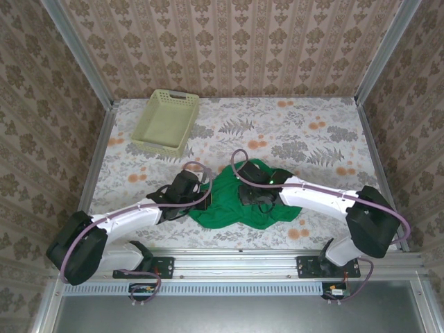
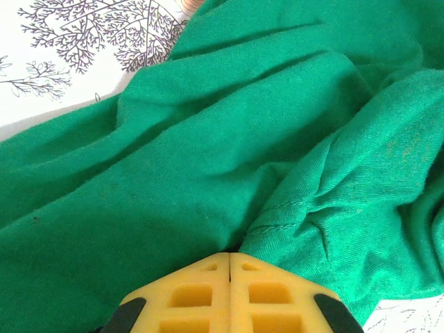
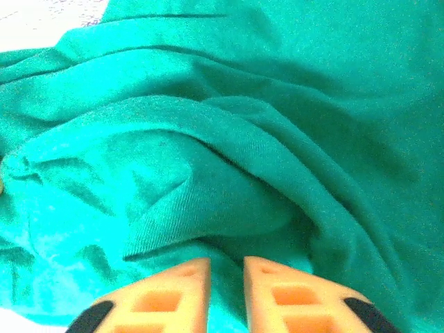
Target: Fold the inside-out t-shirt
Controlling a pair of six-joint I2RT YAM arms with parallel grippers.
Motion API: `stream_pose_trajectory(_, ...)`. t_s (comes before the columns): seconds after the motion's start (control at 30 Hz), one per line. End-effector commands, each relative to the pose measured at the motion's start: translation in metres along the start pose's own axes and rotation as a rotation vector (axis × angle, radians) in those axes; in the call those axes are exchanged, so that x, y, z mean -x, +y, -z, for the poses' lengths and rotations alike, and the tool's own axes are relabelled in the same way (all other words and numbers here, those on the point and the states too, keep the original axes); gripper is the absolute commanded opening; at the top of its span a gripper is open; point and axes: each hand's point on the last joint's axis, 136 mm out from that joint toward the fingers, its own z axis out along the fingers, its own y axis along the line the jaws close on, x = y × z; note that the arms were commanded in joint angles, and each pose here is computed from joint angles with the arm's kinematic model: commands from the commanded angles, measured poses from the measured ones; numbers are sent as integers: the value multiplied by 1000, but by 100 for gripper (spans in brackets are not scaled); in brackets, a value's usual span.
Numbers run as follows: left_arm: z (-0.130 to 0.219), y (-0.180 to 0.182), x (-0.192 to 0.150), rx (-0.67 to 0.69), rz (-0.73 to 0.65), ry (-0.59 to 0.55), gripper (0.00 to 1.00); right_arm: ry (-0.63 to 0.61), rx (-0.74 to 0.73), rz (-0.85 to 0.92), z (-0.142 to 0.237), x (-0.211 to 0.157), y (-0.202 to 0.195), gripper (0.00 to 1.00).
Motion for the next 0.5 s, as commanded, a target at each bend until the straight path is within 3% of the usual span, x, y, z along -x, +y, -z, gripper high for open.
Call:
stream_pose_trajectory(0.0,5,0,7,10,-15,-30,0,-9,-22,13,18,-5,-10,12)
stream_pose_trajectory(0.1,7,-2,15,4,-8,-47,0,-34,-19,21,35,-5,-15,7)
stream_pose_trajectory(0.2,7,-5,20,-5,-13,-56,0,-44,-16,31,38,-8,-21,19)
stream_pose_trajectory(0.47,6,-6,18,-11,-10,-43,0,14,35,29,7,-16,-12,31)
